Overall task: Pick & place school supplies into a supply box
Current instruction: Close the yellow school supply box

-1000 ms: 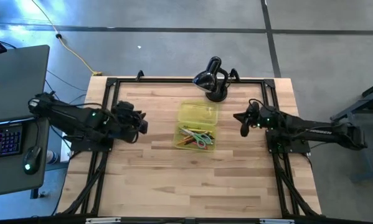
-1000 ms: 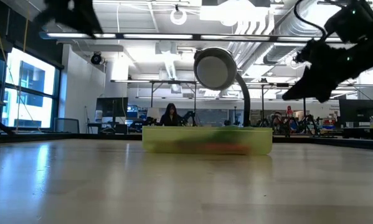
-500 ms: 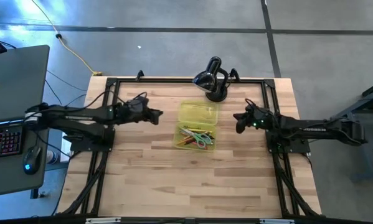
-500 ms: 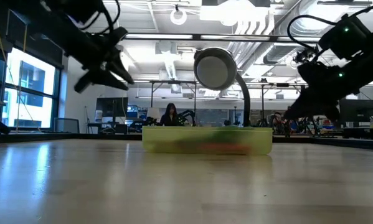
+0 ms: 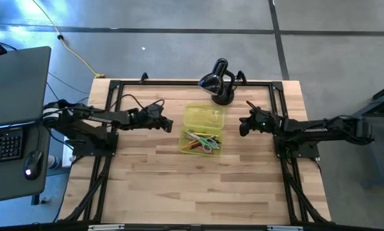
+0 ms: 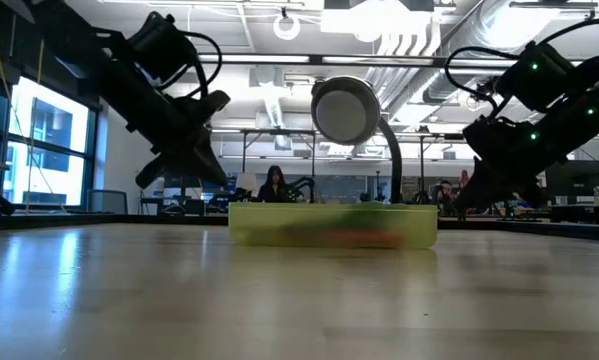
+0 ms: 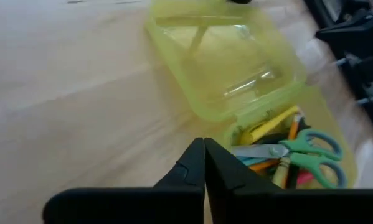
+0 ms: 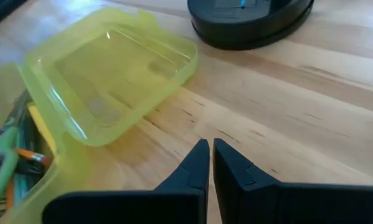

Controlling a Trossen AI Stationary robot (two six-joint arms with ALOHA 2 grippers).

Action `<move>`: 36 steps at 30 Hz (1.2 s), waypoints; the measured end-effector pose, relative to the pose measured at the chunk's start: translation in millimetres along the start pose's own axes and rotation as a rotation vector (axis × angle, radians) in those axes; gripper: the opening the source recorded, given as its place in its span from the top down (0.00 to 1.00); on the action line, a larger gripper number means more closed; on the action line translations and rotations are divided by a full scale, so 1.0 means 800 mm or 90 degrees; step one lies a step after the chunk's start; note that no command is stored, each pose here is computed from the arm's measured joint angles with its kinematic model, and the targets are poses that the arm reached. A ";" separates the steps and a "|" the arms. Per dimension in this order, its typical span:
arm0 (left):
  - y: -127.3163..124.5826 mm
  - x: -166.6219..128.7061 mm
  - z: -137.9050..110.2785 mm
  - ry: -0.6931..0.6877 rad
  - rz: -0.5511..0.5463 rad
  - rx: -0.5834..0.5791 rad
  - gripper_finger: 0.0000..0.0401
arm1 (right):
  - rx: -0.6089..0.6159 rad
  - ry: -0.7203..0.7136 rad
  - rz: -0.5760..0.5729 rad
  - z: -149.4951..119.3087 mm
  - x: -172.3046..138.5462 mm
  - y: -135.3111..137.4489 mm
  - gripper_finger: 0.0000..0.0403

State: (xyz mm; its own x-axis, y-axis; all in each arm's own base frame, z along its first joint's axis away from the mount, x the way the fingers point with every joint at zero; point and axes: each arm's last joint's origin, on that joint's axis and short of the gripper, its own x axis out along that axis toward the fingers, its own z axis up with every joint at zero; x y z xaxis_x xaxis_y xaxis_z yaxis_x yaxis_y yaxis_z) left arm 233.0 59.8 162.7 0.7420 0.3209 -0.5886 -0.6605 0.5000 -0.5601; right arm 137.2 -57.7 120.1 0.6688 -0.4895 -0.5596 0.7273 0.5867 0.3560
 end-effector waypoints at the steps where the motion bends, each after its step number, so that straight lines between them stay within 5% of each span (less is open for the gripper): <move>1: -0.001 0.002 0.000 -0.005 -0.004 -0.004 0.91 | 0.000 -0.001 -0.004 0.000 0.000 0.000 1.00; 10: 0.021 0.016 0.012 -0.115 0.113 -0.127 0.96 | 0.069 -0.046 -0.054 0.009 0.004 -0.011 1.00; 16: 0.034 0.039 0.021 -0.110 0.079 -0.179 0.94 | 0.077 -0.025 -0.017 0.008 0.013 -0.009 1.00; 22: 0.033 0.050 0.019 -0.110 0.049 -0.160 0.97 | 0.053 -0.003 -0.040 -0.001 0.023 -0.008 1.00; 29: 0.036 0.050 0.013 -0.065 0.061 -0.113 0.90 | 0.040 0.022 -0.048 -0.007 0.028 -0.010 1.00; 36: 0.032 0.050 0.009 -0.056 0.060 -0.063 0.98 | 0.031 0.017 -0.024 -0.004 0.029 -0.008 1.00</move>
State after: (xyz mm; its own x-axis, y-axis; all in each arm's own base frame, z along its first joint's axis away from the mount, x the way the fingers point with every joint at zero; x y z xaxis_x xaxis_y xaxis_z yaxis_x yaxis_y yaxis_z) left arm 246.1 91.0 128.9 0.6802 0.4345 -0.5904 -0.7328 0.3834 -0.5621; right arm 147.4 -70.2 102.5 0.6375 -0.4928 -0.5923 0.7586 0.5358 0.3707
